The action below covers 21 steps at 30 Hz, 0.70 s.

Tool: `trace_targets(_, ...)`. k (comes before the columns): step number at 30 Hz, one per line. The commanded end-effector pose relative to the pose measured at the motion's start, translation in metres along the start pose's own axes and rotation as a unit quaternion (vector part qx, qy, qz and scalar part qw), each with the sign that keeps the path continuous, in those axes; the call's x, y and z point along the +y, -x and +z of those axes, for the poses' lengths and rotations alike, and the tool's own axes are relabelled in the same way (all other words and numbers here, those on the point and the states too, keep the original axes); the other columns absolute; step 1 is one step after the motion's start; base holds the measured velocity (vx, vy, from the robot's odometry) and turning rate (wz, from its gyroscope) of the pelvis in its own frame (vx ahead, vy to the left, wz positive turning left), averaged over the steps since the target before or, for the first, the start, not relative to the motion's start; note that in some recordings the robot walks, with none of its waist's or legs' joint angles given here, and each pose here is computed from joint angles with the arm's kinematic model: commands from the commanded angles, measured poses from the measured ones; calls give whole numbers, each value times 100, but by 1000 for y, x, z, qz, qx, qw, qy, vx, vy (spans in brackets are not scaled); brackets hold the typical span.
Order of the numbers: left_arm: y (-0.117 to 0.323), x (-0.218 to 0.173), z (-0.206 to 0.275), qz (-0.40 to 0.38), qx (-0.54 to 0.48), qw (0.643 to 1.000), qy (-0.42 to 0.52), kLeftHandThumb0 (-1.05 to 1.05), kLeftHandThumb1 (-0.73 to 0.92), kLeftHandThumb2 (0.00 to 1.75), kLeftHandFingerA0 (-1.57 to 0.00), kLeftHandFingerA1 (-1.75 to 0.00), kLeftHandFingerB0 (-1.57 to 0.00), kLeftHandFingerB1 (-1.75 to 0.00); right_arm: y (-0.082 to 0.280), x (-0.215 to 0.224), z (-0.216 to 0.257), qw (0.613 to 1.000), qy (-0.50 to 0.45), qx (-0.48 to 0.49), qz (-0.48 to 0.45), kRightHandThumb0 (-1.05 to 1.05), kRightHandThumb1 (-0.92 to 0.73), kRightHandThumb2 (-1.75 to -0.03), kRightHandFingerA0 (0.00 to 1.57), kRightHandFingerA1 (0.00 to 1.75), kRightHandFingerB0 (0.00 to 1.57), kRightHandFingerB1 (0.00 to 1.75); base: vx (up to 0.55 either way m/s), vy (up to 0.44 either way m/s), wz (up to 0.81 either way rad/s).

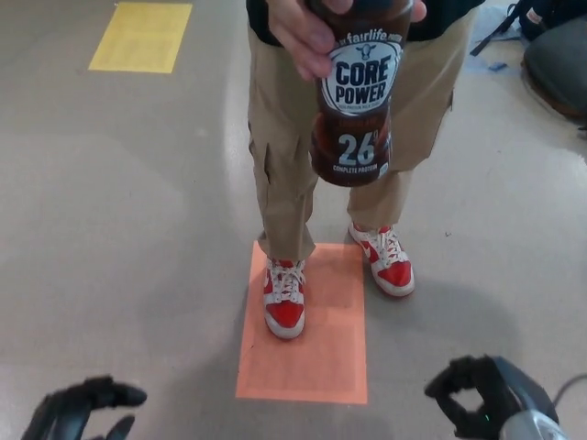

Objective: The robot recieved a bottle of protein shake from a person using its left hand and then shake the protein up and down 2 two times and hand it back to the person

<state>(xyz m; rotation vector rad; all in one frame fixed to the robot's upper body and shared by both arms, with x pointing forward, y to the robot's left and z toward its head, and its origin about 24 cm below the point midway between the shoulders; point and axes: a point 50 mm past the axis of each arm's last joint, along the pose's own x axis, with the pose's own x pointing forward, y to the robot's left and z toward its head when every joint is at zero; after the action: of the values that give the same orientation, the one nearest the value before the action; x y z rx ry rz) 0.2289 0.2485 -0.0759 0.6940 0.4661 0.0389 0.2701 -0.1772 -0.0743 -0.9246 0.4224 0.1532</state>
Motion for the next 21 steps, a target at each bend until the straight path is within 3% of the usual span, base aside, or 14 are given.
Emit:
trace_targets(1,-8,29,45,63,-177,982,-13,-22,80,63,-93,-86,-76,-62,-1,-9,17,987,78,-107,-93,-43,-71,-81,96,85,85,59,0,0,0)
trace_targets(8,-12,48,99,4,-266,964,0,-19,82,64,-92,-70,-71,-62,3,-3,13,987,77,-111,-91,-43,-71,-79,98,88,86,61,0,0,0)
trace_targets(10,-9,60,131,-14,-300,954,12,-22,82,64,-91,-53,-69,-49,4,0,13,987,77,-111,-89,-41,-70,-80,99,90,87,61,0,0,0)
trace_targets(13,-6,66,148,-26,-315,949,24,-23,80,64,-84,-50,-64,-46,5,1,12,987,74,-115,-88,-40,-69,-80,99,90,87,60,0,0,0)
trace_targets(15,-1,76,176,-64,-325,942,52,-36,74,62,-54,-40,-41,-35,5,1,12,987,73,-113,-87,-39,-67,-82,98,90,87,60,0,0,0)
trace_targets(16,-1,76,177,-67,-324,942,55,-36,74,62,-54,-40,-41,-35,5,1,12,987,72,-113,-87,-39,-67,-82,98,90,87,60,0,0,0)
trace_targets(17,1,80,184,-87,-320,941,69,-47,70,61,-39,-35,-27,-30,5,1,12,987,73,-112,-88,-38,-66,-82,100,92,88,60,0,0,0)
trace_targets(18,4,83,192,-112,-316,938,85,-47,70,61,-39,-35,-27,-30,5,1,12,987,73,-111,-88,-38,-66,-82,100,92,88,60,0,0,0)
trace_targets(19,5,86,201,-132,-316,934,102,-61,54,78,-23,-42,-15,-37,5,2,12,987,76,-111,-89,-38,-66,-81,100,92,89,60,0,0,0)
trace_targets(20,7,89,210,-154,-315,929,116,-70,49,77,-11,-40,-6,-28,5,2,11,987,76,-110,-89,-39,-68,-79,100,89,88,57,0,0,0)
trace_targets(21,10,92,218,-176,-314,924,127,-70,49,77,-11,-40,-6,-28,5,2,11,987,76,-108,-88,-39,-68,-79,100,89,88,57,0,0,0)
